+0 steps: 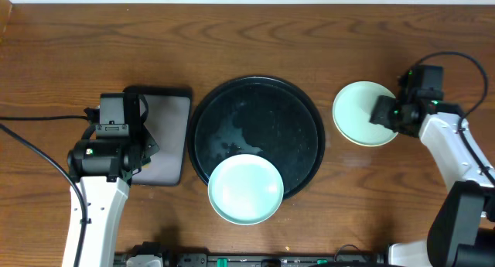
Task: Clean dirty plates on tray and stack at the side
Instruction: 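Open right gripper and move it back left to the tray, then grasp the lower blue plate's rim and drag it up onto tray center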
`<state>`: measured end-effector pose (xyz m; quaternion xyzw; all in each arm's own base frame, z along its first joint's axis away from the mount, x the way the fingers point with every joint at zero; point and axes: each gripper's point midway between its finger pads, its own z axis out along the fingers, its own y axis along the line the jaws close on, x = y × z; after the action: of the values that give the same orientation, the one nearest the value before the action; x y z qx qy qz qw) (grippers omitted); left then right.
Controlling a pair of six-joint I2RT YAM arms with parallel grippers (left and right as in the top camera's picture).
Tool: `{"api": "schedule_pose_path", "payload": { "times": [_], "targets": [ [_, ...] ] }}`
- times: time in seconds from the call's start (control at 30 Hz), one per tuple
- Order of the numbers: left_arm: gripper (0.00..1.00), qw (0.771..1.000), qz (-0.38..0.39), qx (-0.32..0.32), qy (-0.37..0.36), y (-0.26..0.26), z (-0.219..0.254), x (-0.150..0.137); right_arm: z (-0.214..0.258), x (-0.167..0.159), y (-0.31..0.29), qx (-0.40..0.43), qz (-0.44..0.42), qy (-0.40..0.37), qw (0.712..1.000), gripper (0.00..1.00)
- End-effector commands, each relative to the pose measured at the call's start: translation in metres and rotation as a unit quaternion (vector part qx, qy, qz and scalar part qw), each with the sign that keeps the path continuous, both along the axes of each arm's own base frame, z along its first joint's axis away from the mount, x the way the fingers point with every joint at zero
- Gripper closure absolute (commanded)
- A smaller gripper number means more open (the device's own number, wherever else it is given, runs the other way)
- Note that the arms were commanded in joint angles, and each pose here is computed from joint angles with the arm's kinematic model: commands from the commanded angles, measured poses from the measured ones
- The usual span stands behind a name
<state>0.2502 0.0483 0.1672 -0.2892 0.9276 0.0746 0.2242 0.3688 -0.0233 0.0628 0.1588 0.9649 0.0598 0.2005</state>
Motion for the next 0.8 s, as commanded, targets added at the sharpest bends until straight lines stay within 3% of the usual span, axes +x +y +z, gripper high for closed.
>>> {"api": "schedule_pose_path", "payload": {
  "times": [0.0,0.13,0.3,0.57,0.77],
  "targets": [
    [0.93,1.000,0.005,0.002,-0.002,0.002,0.000,0.000,0.012,0.001,0.058,0.074,0.099,-0.023,0.992,0.38],
    [0.92,1.000,0.005,0.002,-0.002,0.002,0.000,0.000,0.019,-0.013,0.118,0.145,0.176,-0.015,0.974,0.40],
    [0.92,1.000,0.005,0.002,-0.001,0.002,0.000,0.000,0.011,-0.052,0.164,0.153,0.240,0.045,0.958,0.39],
    [0.93,1.000,0.005,0.002,-0.001,0.002,0.000,0.000,-0.001,-0.102,0.208,0.098,0.329,0.103,0.934,0.44],
    [0.93,1.000,0.005,0.002,-0.001,0.002,0.000,0.000,-0.014,-0.121,0.223,0.048,0.329,0.116,0.936,0.45]
  ]
}}
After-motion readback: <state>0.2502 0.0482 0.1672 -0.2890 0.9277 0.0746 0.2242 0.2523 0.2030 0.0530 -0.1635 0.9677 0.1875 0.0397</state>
